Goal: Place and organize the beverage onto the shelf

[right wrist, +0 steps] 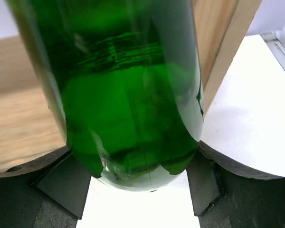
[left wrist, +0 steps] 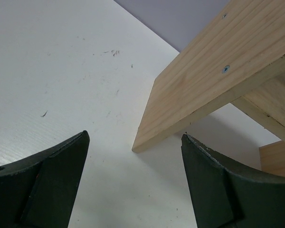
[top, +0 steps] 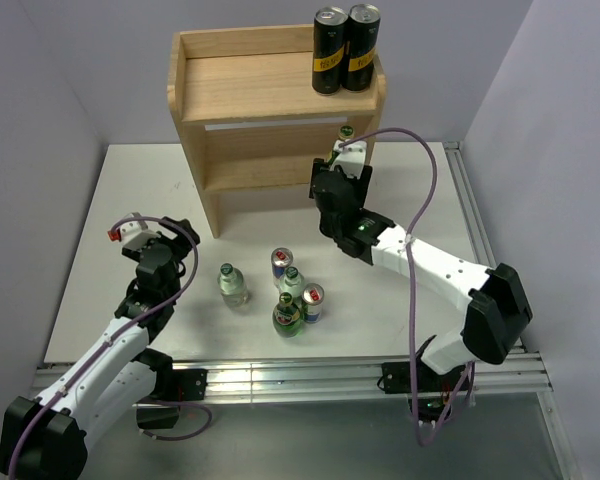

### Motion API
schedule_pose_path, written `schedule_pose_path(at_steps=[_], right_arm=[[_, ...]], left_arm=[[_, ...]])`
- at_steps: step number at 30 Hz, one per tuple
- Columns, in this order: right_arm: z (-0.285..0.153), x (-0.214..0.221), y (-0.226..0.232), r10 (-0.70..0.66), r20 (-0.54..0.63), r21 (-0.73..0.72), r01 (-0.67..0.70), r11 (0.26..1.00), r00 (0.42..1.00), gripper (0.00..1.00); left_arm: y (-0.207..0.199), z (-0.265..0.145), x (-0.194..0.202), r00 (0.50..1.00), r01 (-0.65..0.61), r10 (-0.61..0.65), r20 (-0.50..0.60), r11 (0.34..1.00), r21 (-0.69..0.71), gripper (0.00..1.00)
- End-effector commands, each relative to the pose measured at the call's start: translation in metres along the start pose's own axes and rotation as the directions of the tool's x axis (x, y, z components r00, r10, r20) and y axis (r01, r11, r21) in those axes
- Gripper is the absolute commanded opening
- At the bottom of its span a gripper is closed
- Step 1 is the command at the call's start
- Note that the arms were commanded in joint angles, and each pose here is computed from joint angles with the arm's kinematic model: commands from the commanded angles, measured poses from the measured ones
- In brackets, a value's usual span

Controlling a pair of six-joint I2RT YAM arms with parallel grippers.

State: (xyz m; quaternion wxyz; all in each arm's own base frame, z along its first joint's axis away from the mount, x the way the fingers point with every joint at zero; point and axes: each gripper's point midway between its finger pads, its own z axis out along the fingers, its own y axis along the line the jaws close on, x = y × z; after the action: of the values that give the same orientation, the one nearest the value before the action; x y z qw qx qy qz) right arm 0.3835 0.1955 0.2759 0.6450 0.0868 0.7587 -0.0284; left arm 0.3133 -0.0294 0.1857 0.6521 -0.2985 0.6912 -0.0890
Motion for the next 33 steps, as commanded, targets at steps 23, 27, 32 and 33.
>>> schedule_pose_path(at_steps=[23,27,32,33], right_arm=[[0.078,-0.058,-0.007,0.128,0.175,0.206,-0.163,0.965,0.976,0.00],[0.087,-0.052,-0.013,0.138,0.191,0.253,-0.184,0.950,0.972,0.00],[0.097,-0.041,-0.022,0.146,0.187,0.299,-0.198,0.933,0.971,0.00],[0.098,-0.039,-0.022,0.148,0.187,0.301,-0.200,0.933,0.971,0.00]], left_arm=[[-0.014,0.004,-0.011,1.000,0.000,-0.001,0.018,1.000,0.026,0.83],[-0.014,0.004,-0.010,1.000,-0.001,0.001,0.015,1.000,0.026,0.82],[-0.015,0.004,-0.009,1.000,-0.001,0.000,0.013,1.000,0.031,0.82],[-0.016,0.005,-0.010,1.000,0.000,-0.001,0.014,1.000,0.031,0.82]])
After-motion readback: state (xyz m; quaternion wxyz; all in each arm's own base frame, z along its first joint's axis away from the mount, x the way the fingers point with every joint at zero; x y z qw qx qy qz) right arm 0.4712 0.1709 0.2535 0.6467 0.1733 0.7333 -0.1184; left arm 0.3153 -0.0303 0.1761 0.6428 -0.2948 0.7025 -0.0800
